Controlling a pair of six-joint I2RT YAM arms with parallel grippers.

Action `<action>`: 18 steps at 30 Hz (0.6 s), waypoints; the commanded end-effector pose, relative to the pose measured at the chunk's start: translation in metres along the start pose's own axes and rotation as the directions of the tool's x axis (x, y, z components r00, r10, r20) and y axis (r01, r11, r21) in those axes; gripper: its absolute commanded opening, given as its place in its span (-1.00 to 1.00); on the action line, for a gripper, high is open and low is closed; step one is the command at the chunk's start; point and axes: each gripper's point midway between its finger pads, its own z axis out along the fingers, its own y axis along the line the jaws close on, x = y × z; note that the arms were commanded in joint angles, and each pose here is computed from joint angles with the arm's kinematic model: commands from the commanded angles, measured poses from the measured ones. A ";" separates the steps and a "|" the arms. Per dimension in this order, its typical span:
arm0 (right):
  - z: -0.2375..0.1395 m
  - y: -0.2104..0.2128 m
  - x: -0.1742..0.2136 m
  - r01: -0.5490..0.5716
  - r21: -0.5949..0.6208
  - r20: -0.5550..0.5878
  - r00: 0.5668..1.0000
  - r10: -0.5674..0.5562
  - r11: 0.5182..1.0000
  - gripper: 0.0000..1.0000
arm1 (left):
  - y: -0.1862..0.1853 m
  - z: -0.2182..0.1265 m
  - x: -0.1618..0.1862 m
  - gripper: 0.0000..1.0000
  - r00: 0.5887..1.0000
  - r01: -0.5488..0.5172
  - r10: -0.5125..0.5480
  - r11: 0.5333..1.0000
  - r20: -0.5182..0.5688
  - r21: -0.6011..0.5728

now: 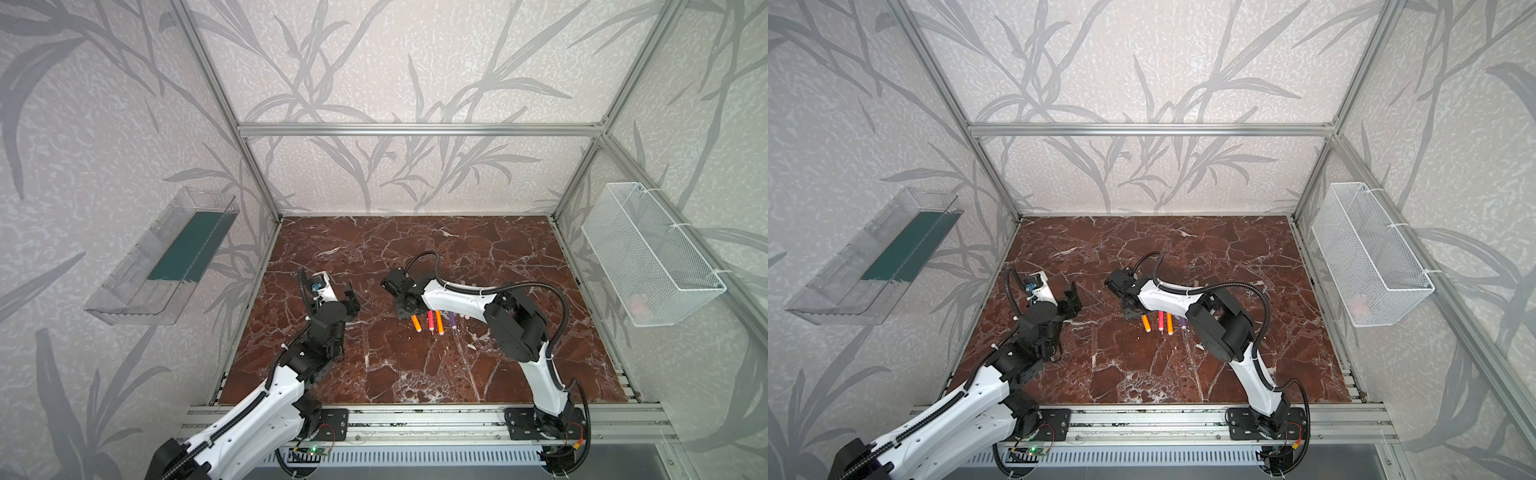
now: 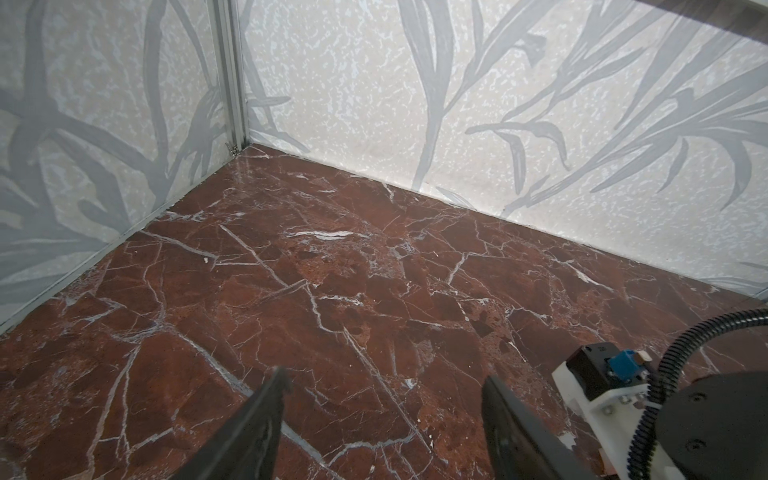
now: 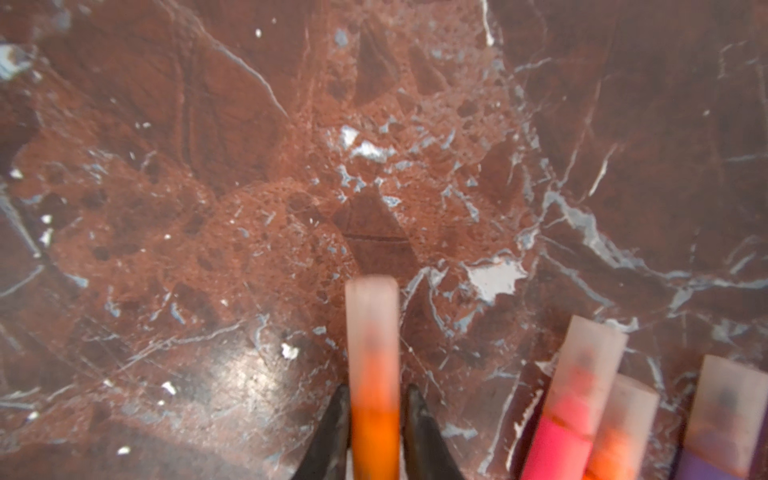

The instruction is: Insert the pens into the pen caps

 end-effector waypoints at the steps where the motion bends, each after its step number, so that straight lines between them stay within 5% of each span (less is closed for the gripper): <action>1: -0.005 -0.005 0.002 0.002 0.010 0.003 1.000 -0.002 1.000 -0.39 | 0.011 0.004 0.001 0.56 1.000 0.017 -0.017 0.998 0.001 -0.064; 11: -0.049 -0.015 -0.017 -0.021 -0.012 0.121 0.992 0.022 1.000 -0.10 | 0.029 0.016 0.004 0.67 1.000 0.024 -0.027 0.988 -0.015 -0.151; 15: -0.099 -0.030 -0.033 -0.049 -0.043 0.246 0.967 0.059 0.998 0.06 | 0.045 0.028 0.006 0.79 1.000 0.004 -0.010 0.976 -0.028 -0.216; 18: -0.152 -0.054 -0.048 -0.088 -0.052 0.401 0.911 0.101 0.995 0.24 | 0.056 0.037 0.006 0.85 0.998 -0.035 0.022 0.959 -0.052 -0.281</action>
